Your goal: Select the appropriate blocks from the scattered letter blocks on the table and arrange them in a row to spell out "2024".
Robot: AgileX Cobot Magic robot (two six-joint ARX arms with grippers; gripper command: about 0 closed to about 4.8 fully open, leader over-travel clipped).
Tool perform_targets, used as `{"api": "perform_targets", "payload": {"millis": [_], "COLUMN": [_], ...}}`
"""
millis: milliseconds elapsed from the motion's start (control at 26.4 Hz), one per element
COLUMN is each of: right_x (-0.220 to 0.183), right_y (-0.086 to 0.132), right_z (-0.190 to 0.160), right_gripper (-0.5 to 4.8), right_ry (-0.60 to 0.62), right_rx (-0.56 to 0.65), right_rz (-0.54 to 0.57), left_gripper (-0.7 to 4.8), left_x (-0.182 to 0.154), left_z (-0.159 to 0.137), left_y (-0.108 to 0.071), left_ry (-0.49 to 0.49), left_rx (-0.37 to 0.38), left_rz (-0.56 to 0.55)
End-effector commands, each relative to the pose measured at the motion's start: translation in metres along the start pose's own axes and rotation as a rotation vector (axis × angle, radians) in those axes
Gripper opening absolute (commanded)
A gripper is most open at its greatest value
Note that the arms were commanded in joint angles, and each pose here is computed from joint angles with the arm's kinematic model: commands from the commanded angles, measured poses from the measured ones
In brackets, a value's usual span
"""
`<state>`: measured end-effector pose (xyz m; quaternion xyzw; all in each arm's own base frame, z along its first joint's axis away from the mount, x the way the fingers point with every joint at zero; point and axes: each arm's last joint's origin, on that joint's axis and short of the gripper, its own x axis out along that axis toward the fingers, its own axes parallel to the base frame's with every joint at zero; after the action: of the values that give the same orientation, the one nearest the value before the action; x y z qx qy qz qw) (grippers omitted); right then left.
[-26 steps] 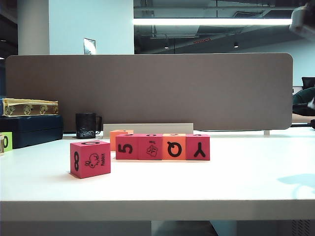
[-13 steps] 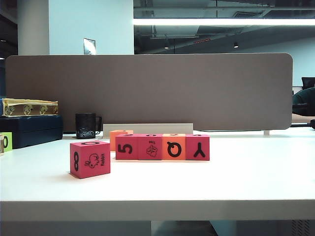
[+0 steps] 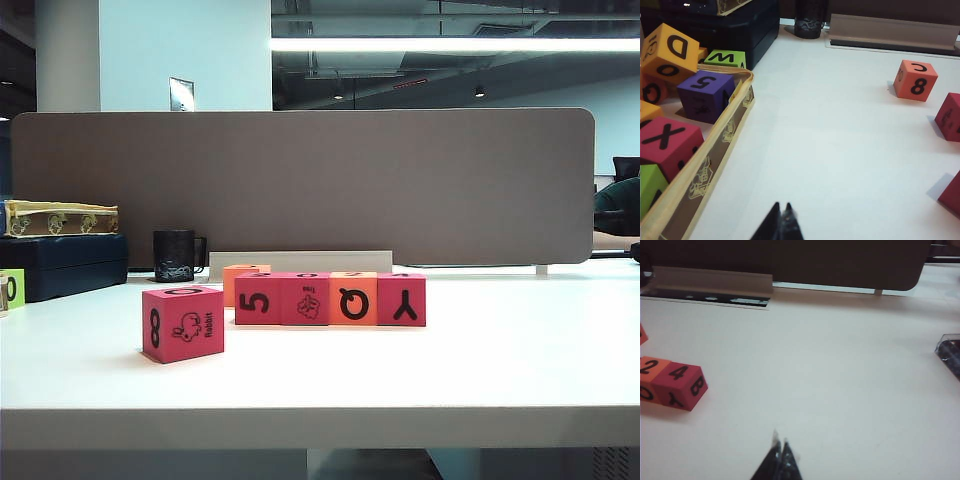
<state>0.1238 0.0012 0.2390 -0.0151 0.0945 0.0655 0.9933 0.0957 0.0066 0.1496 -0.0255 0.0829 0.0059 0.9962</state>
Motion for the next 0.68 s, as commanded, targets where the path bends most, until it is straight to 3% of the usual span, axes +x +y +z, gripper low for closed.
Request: {"api": "perform_targets", "payload": {"millis": [38,683], "right_x": [-0.002,-0.004], "right_y": [0.002,0.005], "right_z": [-0.012,-0.079], "right_gripper": [-0.04,-0.04], "right_ry": [-0.025,-0.092], "right_rx": [0.013,0.038], "right_rz": [0.000,-0.079], "left_gripper": [-0.05,-0.05], "left_x": [0.000,0.000], "left_z": [0.000,0.000], "left_y": [0.000,0.000], "left_ry": [0.003,0.003], "left_rx": [-0.002,-0.002], "left_rz": [-0.006,-0.006]}}
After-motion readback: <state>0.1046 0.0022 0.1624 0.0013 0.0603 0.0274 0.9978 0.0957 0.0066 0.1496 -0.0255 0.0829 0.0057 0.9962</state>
